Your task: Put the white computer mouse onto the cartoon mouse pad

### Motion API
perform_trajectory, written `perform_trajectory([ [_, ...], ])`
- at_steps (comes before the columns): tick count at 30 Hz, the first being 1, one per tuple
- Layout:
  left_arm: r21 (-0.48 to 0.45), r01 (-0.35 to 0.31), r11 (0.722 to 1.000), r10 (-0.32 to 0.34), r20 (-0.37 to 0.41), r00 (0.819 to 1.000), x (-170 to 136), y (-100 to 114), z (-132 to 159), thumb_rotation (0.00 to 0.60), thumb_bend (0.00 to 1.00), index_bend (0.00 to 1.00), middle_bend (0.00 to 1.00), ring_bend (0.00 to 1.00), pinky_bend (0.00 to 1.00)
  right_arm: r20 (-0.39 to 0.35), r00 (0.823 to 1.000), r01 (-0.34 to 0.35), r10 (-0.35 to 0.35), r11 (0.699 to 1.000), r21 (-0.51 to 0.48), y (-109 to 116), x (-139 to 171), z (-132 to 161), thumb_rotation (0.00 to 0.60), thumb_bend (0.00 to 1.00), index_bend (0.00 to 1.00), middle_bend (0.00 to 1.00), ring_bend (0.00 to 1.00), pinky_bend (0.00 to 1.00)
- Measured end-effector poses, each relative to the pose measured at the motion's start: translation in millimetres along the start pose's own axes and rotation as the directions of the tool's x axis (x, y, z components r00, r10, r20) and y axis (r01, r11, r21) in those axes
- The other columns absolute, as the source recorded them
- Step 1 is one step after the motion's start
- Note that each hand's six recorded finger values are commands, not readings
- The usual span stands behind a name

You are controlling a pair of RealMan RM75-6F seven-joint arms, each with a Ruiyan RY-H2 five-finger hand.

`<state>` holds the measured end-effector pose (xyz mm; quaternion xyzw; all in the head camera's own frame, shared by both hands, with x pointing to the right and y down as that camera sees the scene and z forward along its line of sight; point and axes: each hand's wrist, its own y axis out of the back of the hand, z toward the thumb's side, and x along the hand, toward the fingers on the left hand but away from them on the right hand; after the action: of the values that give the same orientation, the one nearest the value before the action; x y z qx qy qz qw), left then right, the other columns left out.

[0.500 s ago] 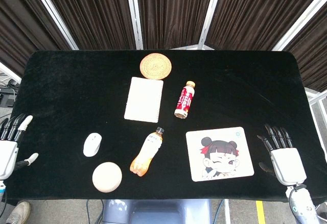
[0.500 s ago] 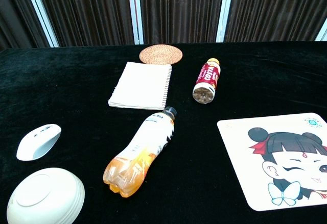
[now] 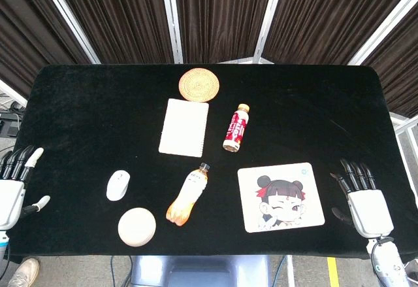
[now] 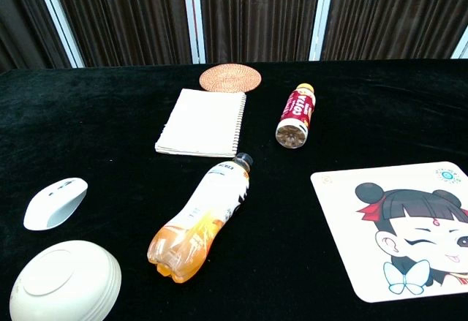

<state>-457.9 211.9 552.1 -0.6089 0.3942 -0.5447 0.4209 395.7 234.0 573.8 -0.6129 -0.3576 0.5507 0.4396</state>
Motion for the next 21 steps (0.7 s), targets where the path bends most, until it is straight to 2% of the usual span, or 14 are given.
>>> perform_trajectory([
  [7, 0.007, 0.025, 1.0, -0.025, 0.021, 0.999, 3, -6, 2, 0.6, 0.04, 0.0, 0.0, 0.0, 0.0, 0.008, 1.0, -0.008, 0.008, 1.0, 0.002, -1, 0, -2, 0.6, 0.11, 0.2, 0.0, 0.0, 0.0],
  [12, 0.012, 0.067, 0.998, -0.068, 0.059, 0.996, 7, -17, 8, 0.6, 0.04, 0.0, 0.0, 0.0, 0.0, 0.013, 1.0, -0.018, 0.018, 1.0, -0.002, -3, 1, -4, 0.6, 0.11, 0.2, 0.0, 0.0, 0.0],
  [21, 0.183, 0.125, 0.975, -0.153, 0.146, 0.977, 26, -47, 11, 0.6, 0.04, 0.0, 0.0, 0.0, 0.0, 0.007, 1.0, -0.014, 0.014, 1.0, -0.002, -2, 1, -1, 0.6, 0.11, 0.2, 0.0, 0.0, 0.0],
])
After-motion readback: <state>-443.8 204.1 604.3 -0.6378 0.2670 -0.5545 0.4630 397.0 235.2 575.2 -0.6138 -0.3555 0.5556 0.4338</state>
